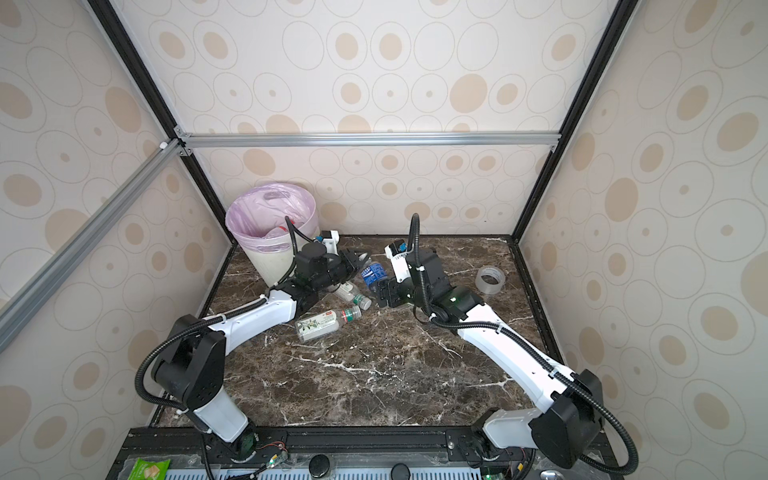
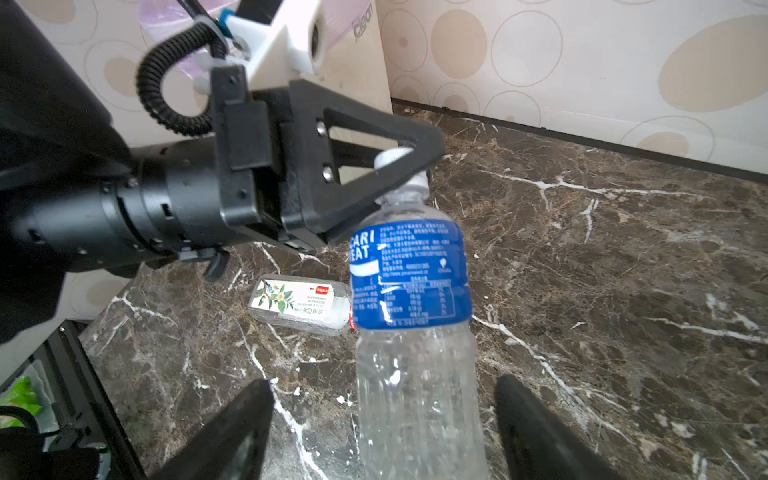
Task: Throw the plastic bottles in the bin
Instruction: 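Carry the Pocari Sweat bottle over the bin with the left gripper while the right releases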
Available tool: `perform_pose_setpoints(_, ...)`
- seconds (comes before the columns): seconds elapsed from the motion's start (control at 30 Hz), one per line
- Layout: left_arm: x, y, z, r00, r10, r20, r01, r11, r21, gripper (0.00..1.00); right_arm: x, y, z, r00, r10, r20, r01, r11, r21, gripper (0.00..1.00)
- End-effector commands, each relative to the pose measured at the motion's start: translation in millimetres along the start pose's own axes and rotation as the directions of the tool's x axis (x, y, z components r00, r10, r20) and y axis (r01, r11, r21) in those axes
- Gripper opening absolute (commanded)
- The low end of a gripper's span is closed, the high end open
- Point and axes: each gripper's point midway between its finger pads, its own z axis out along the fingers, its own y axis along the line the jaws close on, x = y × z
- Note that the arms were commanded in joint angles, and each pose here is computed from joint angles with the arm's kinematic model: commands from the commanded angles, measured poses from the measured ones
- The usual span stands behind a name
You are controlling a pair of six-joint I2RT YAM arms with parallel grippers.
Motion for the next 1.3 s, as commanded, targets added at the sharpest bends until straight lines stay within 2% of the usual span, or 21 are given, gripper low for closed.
perform_pose_setpoints(0.0, -43, -31, -21, 0.992, 0.114, 0.054, -0.114, 0.993, -0.015, 0.13, -28, 9, -18, 0.998, -0.021, 0.066, 0.022, 1.000, -0.015, 0.99)
perform_pose_setpoints(0.23, -125, -72, -60, 0.960, 0.235, 0.150, -0.227, 0.972, -0.065, 0.12, -83, 38, -26, 0.985, -0.039, 0.168, 0.056, 0.994, -0.094, 1.00)
perform_pose_setpoints(0.4, -196, -92, -106, 0.893, 0.362, 0.269, -0.321, 0.929, -0.184, 0.13, -110, 70, -19, 0.974, -0.093, 0.207, 0.125, 0.982, -0.143, 1.00)
perform_pose_setpoints(0.57, -255, -117, -149, 0.780, 0.499, 0.377, -0.404, 0.862, -0.306, 0.11, -121, 96, -11, 0.966, -0.121, 0.227, 0.166, 0.968, -0.190, 1.00)
perform_pose_setpoints(0.7, -291, -144, -182, 0.690, 0.563, 0.454, -0.438, 0.825, -0.358, 0.10, -123, 106, -4, 0.968, -0.131, 0.215, 0.177, 0.961, -0.212, 1.00)
perform_pose_setpoints(0.8, -309, -165, -209, 0.611, 0.593, 0.524, -0.458, 0.805, -0.377, 0.09, -123, 110, -2, 0.967, -0.139, 0.214, 0.186, 0.958, -0.219, 1.00)
perform_pose_setpoints(0.9, -317, -188, -233, 0.512, 0.631, 0.583, -0.486, 0.773, -0.409, 0.09, -123, 109, 0, 0.967, -0.142, 0.212, 0.187, 0.959, -0.212, 1.00)
perform_pose_setpoints(0.97, -322, -191, -242, 0.471, 0.637, 0.611, -0.485, 0.765, -0.424, 0.08, -122, 108, 3, 0.967, -0.144, 0.208, 0.188, 0.960, -0.208, 1.00)
perform_pose_setpoints(1.03, -327, -181, -240, 0.467, 0.630, 0.620, -0.468, 0.771, -0.432, 0.08, -121, 107, 6, 0.968, -0.148, 0.204, 0.190, 0.960, -0.204, 1.00)
perform_pose_setpoints(1.07, -330, -171, -234, 0.479, 0.627, 0.615, -0.459, 0.776, -0.434, 0.08, -120, 107, 8, 0.969, -0.148, 0.200, 0.189, 0.961, -0.203, 1.00)
perform_pose_setpoints(1.13, -334, -142, -213, 0.523, 0.624, 0.580, -0.440, 0.781, -0.444, 0.08, -118, 106, 11, 0.970, -0.148, 0.194, 0.187, 0.962, -0.200, 1.00)
perform_pose_setpoints(1.2, -332, -102, -188, 0.587, 0.610, 0.532, -0.404, 0.790, -0.460, 0.11, -116, 106, 15, 0.971, -0.149, 0.185, 0.186, 0.962, -0.201, 1.00)
perform_pose_setpoints(1.23, -330, -79, -175, 0.622, 0.599, 0.504, -0.383, 0.795, -0.471, 0.19, -114, 106, 17, 0.972, -0.150, 0.181, 0.186, 0.962, -0.201, 1.00)
perform_pose_setpoints(1.27, -328, -59, -163, 0.659, 0.590, 0.466, -0.367, 0.793, -0.486, 0.34, -113, 105, 18, 0.973, -0.150, 0.175, 0.185, 0.962, -0.202, 1.00)
